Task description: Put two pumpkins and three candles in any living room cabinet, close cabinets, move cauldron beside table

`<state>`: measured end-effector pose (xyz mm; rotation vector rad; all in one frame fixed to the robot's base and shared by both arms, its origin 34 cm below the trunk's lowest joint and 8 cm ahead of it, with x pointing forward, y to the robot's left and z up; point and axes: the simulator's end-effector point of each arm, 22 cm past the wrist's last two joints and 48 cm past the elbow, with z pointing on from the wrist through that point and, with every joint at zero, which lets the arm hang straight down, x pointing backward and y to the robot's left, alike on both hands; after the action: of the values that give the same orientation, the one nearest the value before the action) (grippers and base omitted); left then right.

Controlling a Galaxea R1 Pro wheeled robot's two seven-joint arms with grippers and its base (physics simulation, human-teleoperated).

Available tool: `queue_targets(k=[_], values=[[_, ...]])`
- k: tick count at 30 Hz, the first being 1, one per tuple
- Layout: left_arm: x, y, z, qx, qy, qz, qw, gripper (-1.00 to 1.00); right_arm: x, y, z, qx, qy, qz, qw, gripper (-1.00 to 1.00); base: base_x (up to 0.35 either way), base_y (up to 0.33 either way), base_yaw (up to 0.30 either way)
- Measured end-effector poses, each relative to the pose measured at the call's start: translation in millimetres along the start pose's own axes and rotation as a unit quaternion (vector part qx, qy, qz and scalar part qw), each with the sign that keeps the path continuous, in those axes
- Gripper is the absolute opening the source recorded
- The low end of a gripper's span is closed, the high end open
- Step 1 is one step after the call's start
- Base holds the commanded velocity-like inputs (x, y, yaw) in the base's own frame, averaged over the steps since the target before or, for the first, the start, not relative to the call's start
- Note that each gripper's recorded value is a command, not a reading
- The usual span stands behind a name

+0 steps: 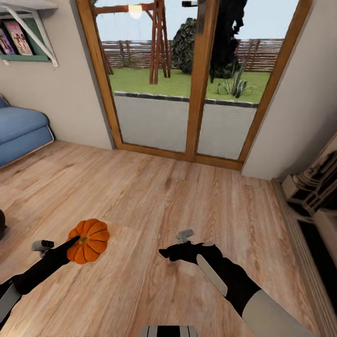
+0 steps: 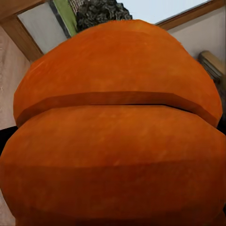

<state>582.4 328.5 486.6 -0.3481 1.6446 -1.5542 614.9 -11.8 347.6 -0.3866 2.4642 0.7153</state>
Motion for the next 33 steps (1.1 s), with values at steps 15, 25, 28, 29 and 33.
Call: queue_targets(k=[15,25,28,29,33], values=[[-13,-32,4.2,0.024,-0.007,0.022,0.9995,-1.00,-3,4,7.3,0.069,-0.029,-0.054,0.9958,1.00,0.000,0.000,0.283],[-19,-52,5.8,0.037,-0.010,0.036,0.9986,-1.00,-21,10,-6.2,0.072,-0.045,-0.064,0.9943,1.00,0.000,0.000,0.285],[-21,-57,6.0,0.040,-0.011,0.040,0.9983,-1.00,-26,12,-10.5,0.074,-0.050,-0.067,0.9937,1.00,0.000,0.000,0.286],[-22,-59,6.1,0.042,-0.012,0.041,0.9982,-1.00,-28,13,-12.0,0.074,-0.052,-0.069,0.9935,1.00,0.000,0.000,0.286],[-25,-67,6.3,0.046,-0.013,0.046,0.9978,-1.00,-35,15,-17.9,0.076,-0.059,-0.073,0.9927,1.00,0.000,0.000,0.286]])
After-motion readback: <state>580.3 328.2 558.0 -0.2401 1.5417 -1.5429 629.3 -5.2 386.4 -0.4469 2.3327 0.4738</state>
